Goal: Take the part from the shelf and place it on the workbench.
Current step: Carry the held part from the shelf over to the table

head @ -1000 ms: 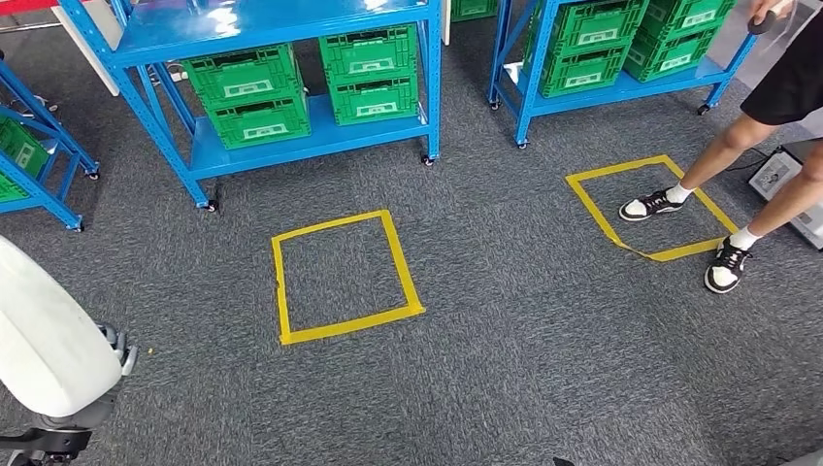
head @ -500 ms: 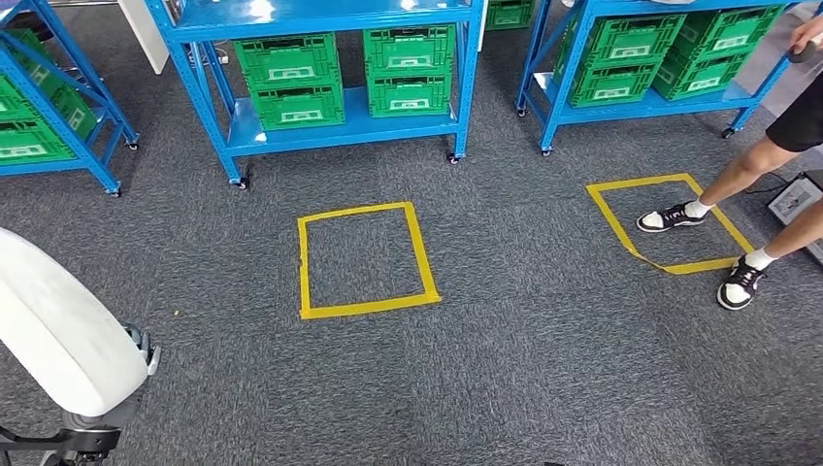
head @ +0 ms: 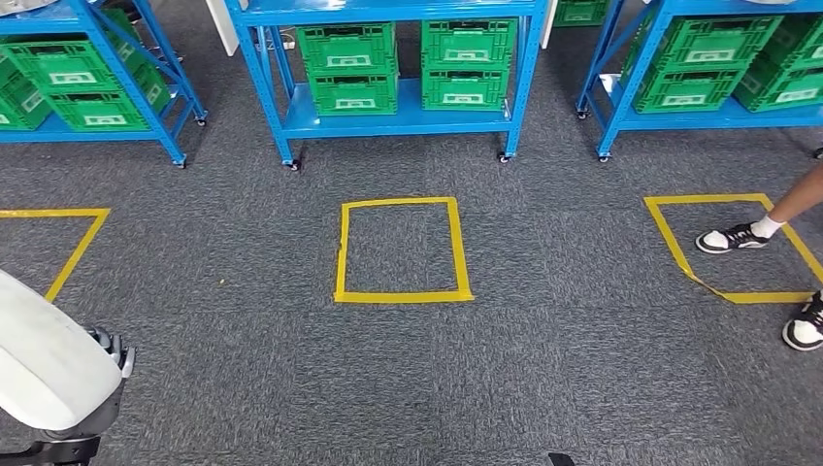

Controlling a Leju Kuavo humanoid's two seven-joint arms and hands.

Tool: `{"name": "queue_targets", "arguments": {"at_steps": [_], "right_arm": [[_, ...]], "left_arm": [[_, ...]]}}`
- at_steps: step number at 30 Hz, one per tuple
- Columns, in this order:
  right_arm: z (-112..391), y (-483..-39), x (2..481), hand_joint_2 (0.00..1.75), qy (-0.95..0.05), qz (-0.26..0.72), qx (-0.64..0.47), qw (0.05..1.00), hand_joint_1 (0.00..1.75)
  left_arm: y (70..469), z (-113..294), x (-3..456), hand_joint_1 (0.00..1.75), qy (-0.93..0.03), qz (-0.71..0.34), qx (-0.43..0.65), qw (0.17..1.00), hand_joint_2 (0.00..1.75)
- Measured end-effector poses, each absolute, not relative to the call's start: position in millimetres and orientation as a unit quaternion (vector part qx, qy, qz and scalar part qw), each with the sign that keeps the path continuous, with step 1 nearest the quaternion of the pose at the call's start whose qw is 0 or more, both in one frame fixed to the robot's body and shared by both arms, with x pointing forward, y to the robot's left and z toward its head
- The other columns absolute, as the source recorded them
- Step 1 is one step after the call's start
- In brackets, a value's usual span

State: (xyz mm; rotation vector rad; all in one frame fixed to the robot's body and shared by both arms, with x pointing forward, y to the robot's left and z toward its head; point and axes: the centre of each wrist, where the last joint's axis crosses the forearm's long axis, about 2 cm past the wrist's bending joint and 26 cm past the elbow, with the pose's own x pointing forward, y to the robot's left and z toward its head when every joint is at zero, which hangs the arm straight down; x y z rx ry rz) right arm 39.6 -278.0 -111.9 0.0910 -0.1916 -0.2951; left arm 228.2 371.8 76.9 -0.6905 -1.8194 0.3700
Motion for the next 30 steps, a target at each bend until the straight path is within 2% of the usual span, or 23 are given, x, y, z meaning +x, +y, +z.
{"name": "queue_targets", "arguments": {"at_steps": [12,19,30], "right_arm": [[-111.5,-278.2,43.6,0.00,-0.085,-0.152,0.043,0.984,0.00],[-111.9,-274.8,38.5,0.00,-0.066,-0.131,0.049,0.988,0.00],[-111.1,-257.3,37.5,0.00,-0.082,-0.124,0.074,0.986,0.00]], "left_arm": [[379.5,88.4,233.7,1.75,-0.787,0.162,-0.283,0.524,1.75],[388.9,79.8,218.8,1.75,-0.767,0.203,-0.305,0.526,1.75],[410.0,75.7,203.0,1.75,-0.772,0.212,-0.296,0.522,1.75]]}}
